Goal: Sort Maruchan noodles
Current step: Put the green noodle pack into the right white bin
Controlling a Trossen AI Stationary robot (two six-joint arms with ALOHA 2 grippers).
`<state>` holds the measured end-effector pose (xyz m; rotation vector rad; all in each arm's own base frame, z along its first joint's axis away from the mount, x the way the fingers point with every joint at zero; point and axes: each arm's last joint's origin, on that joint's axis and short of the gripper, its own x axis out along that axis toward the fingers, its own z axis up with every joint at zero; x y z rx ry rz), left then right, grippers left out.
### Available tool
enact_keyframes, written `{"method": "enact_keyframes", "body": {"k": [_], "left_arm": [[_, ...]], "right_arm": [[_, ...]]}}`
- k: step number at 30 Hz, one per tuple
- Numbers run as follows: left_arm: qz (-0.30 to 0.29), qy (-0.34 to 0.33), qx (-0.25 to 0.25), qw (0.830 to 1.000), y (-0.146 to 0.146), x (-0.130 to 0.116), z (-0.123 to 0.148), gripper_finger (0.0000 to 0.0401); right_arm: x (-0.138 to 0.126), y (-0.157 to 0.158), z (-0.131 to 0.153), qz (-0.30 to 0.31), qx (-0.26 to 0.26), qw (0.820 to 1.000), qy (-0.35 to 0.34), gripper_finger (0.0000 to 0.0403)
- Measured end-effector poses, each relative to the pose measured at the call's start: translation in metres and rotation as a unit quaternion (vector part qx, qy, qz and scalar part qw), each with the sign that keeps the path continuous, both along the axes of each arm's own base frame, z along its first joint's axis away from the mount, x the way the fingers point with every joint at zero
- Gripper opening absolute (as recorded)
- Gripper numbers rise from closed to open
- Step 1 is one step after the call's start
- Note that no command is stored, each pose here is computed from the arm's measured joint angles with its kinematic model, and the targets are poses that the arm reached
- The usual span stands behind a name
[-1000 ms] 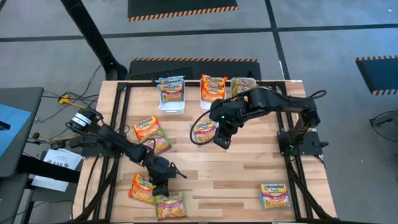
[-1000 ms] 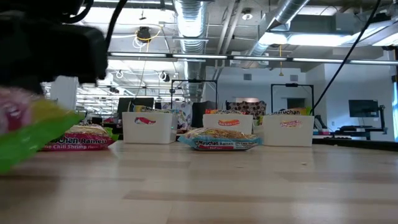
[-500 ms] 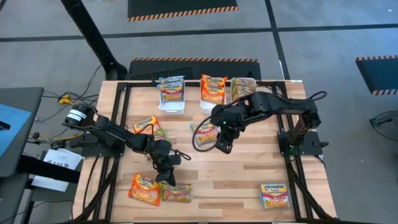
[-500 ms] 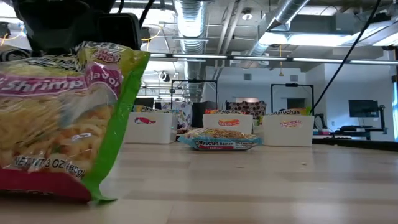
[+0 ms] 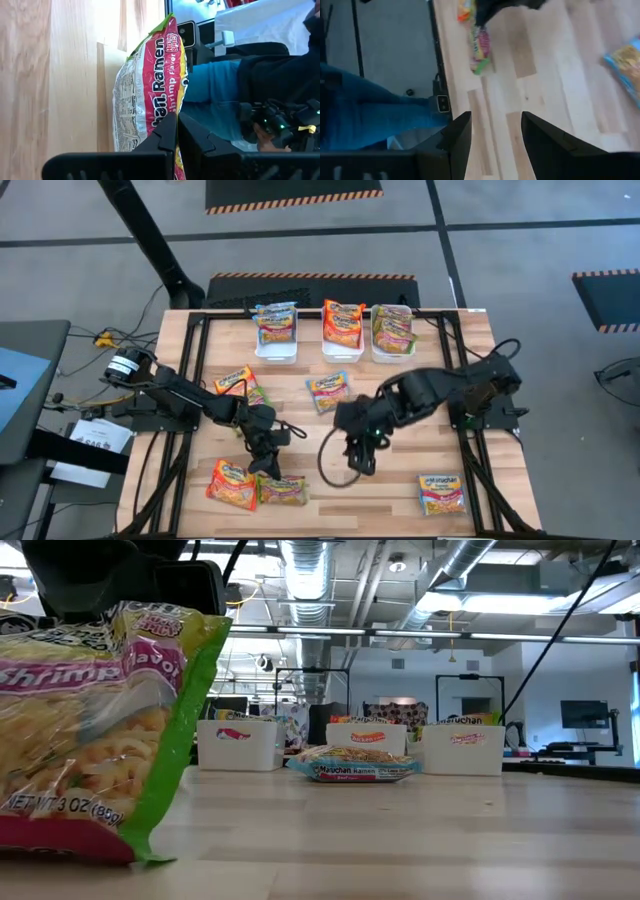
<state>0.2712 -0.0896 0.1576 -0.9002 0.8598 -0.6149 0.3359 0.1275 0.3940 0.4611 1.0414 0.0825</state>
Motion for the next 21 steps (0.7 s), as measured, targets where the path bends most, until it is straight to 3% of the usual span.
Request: {"method": "enact_keyframes", "body": {"k": [10,21], "left_arm": [[-0.002,-0.004,0.002,1.000,0.000,0.000,0.000,0.0000],[-0.001,-0.001,0.002,1.000,0.000,0.000,0.000,0.0000]], "right_arm": [[0.009,0.037,-0.042,0.078,-0.009,0.996,-0.049,0.0195],[0.032,0.020,-0.102,0.077,-0.012,0.992,-0.094,0.0195]]}}
